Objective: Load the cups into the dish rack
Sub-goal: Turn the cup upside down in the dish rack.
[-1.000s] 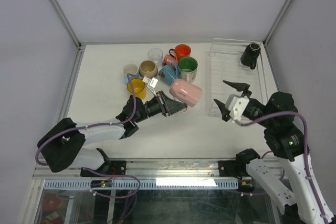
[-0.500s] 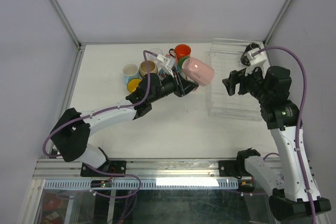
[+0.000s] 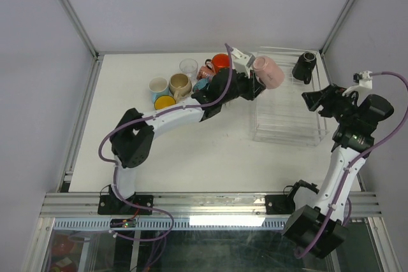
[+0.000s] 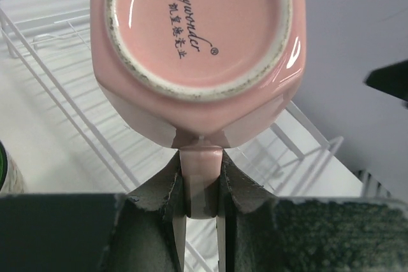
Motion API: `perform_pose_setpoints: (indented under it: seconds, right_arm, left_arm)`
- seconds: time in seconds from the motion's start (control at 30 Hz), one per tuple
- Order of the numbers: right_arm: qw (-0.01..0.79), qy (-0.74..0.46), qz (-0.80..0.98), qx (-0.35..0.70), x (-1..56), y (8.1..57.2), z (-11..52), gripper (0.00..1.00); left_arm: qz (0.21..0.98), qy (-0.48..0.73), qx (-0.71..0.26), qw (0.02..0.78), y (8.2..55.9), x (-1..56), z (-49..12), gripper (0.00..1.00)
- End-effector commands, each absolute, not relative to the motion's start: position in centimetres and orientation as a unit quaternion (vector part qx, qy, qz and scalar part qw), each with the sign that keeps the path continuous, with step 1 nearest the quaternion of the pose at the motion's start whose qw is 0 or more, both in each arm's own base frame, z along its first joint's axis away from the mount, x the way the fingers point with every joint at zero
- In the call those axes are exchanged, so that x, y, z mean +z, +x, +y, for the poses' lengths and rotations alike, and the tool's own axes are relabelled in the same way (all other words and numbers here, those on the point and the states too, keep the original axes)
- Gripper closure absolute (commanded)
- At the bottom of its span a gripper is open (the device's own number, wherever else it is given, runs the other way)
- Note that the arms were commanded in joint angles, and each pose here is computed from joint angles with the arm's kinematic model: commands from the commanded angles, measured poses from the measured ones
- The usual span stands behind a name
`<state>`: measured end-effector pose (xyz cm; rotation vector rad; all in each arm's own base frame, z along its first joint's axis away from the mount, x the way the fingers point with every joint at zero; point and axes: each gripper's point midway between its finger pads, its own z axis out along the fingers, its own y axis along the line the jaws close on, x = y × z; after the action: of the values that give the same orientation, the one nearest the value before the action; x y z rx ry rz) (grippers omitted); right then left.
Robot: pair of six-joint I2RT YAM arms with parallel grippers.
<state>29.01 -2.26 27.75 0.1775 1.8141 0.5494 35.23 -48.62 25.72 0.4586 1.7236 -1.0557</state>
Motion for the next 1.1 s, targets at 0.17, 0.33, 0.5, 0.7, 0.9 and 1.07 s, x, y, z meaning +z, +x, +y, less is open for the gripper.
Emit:
perform_pose_setpoints:
  seconds: [0.17,0.33,0.5,0.7,0.9,1.07]
  right_arm:
    - [0.653,-0.006,0.729,0.205,31.6,26.9,-0.5,0.29]
    - [0.651,0.004,0.732,0.200,31.5,26.9,-0.8,0.29]
    - [0.656,0.004,0.727,0.201,31.6,26.9,-0.7,0.29]
    - [0.664,0.008,0.722,0.195,31.6,26.8,-0.9,0.29]
    - [0.669,0.011,0.717,0.196,31.6,26.8,-0.9,0.29]
    - [0.668,0.013,0.717,0.202,31.4,26.9,-0.9,0.29]
  left_arm:
    - [0.660,0.217,-0.406,0.594,39.0,30.6,-55.4,1.00]
    - [0.672,0.214,-0.368,0.606,40.2,28.9,-57.6,1.00]
    - [0.677,0.200,-0.330,0.626,41.2,27.3,-58.3,1.00]
    - [0.693,0.171,-0.303,0.632,42.6,24.8,-58.5,1.00]
    - [0.712,0.169,-0.275,0.623,42.8,22.2,-58.2,1.00]
    - [0.723,0.174,-0.260,0.616,42.3,20.5,-58.2,1.00]
